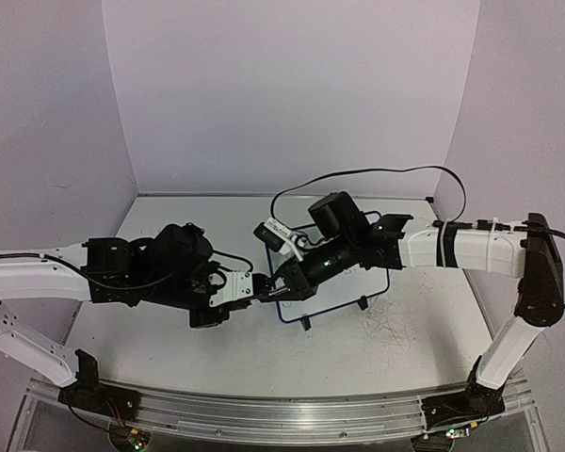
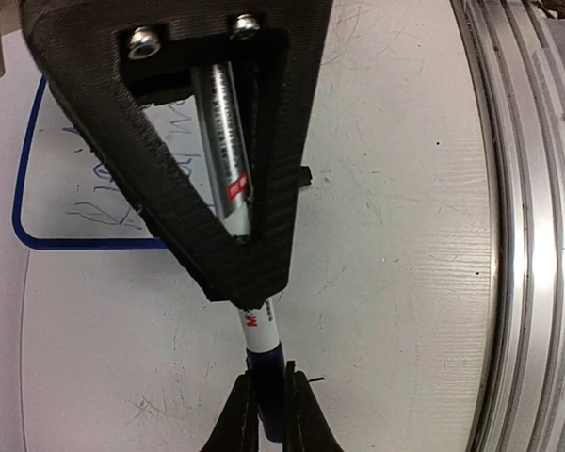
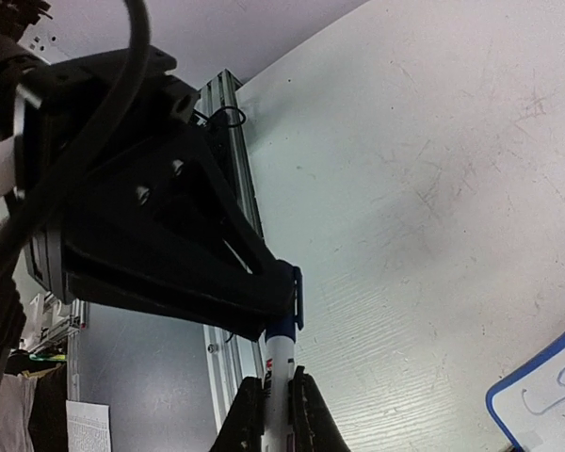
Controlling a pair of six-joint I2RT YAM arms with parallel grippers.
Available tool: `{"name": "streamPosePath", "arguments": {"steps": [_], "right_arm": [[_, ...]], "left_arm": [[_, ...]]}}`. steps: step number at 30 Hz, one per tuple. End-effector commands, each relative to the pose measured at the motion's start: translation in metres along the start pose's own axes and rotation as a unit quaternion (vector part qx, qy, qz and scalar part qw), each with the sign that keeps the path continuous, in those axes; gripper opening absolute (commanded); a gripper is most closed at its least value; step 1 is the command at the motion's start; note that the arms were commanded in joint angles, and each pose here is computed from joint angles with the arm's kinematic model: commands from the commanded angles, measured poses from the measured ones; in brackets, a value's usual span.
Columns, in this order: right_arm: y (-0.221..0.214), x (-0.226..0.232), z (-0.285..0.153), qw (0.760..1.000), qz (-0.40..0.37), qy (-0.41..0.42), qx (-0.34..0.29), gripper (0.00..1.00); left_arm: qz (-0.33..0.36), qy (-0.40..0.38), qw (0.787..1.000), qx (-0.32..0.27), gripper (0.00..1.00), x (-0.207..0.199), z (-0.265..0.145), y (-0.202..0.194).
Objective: Write a sentence on the whiteboard
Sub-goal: Insert the whiteboard marker without the cap into the pen cap.
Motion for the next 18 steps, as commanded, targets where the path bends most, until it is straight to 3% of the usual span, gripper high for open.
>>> {"name": "streamPosePath", "arguments": {"steps": [1, 5, 11, 13, 16, 18], "right_arm": [[0.028, 0.046, 0.019, 0.993, -0.058, 0.073, -0.068, 0.00], [0.023, 0.052, 0.022, 0.989, -0.036, 0.099, -0.105, 0.00], [-0.006, -0.004, -0.007, 0.987, 0.002, -0.039, -0.159, 0.00], [-0.027, -0.018, -0.009, 0.985, -0.030, -0.082, -0.151, 0.00], [-0.051, -0.035, 0.004, 0.986, -0.063, -0.100, -0.114, 0.00], [-0.064, -0.047, 0.016, 0.988, -0.066, -0.105, -0.089, 0.00]], "left_arm": [[0.018, 0.068, 0.976, -0.208, 0.00, 0.020, -0.034, 0.089], [0.011, 0.083, 0.973, -0.216, 0.00, 0.020, -0.035, 0.084], [-0.022, 0.116, 0.977, -0.179, 0.01, 0.021, -0.043, 0.056], [-0.058, 0.128, 0.975, -0.174, 0.11, 0.022, -0.051, 0.045], [-0.124, 0.143, 0.965, -0.182, 0.39, 0.024, -0.065, 0.033], [-0.160, 0.148, 0.957, -0.194, 0.47, 0.025, -0.074, 0.029]]}}
Point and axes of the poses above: each gripper's point midway between its finger pads, its own z axis out along the fingers, its own x axis along the line the jaws close on, y = z × x, the point moved 5 cm from there along -z, back along the fingers, and after that the axes turned 3 degrees about z, right-handed, at the moved point
